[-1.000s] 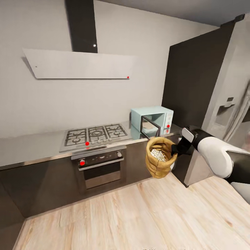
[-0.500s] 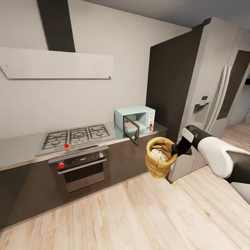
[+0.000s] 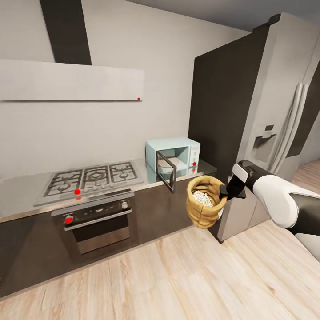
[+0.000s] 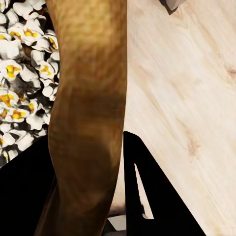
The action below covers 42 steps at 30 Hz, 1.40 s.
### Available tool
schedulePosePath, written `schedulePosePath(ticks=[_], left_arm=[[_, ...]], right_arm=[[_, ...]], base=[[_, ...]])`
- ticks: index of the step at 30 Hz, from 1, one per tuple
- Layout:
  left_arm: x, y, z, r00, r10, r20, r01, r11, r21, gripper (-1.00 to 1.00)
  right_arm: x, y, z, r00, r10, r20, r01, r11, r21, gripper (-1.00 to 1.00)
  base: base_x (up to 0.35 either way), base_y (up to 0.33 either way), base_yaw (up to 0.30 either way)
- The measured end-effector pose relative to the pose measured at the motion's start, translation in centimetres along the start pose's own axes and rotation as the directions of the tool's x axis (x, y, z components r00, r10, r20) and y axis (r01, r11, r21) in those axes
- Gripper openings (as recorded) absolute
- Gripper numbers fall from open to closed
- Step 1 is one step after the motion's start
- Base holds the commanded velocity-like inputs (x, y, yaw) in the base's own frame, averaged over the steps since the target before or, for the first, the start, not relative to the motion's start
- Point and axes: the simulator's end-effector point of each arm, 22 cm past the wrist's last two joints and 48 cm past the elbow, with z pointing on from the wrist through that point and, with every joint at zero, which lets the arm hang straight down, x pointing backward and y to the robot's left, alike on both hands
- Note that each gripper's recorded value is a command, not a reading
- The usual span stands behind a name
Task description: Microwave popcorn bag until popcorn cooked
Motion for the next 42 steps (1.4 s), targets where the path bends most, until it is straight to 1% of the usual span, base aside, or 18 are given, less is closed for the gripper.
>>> schedulePosePath(ticks=[7, 11, 37, 42], left_arm=[[0.0, 0.0, 0.0, 1.0, 0.0, 0.0, 0.0, 1.0, 0.0, 1.0], [-0.01, -0.01, 0.0, 1.0, 0.0, 0.0, 0.0, 1.0, 0.0, 1.0], [-0.02, -0.01, 0.0, 1.0, 0.0, 0.0, 0.0, 1.0, 0.0, 1.0], [0.0, -0.01, 0.0, 1.0, 0.0, 0.0, 0.0, 1.0, 0.0, 1.0]], right_arm=[[0.01, -0.02, 0.0, 1.0, 0.0, -0.001, 0.0, 1.0, 0.001, -1.0], [0.0, -0.03, 0.0, 1.0, 0.0, 0.0, 0.0, 1.0, 0.001, -1.0], [-0.02, -0.01, 0.01, 1.0, 0.0, 0.0, 0.0, 1.0, 0.0, -1.0], [-0.02, 0.0, 0.0, 1.0, 0.0, 0.001, 0.0, 1.0, 0.0, -1.0]], base=[[0.308, -0.006, 0.196], [0.306, -0.14, 0.047], [0.263, -0.229, 0.001], [0.26, -0.242, 0.127]])
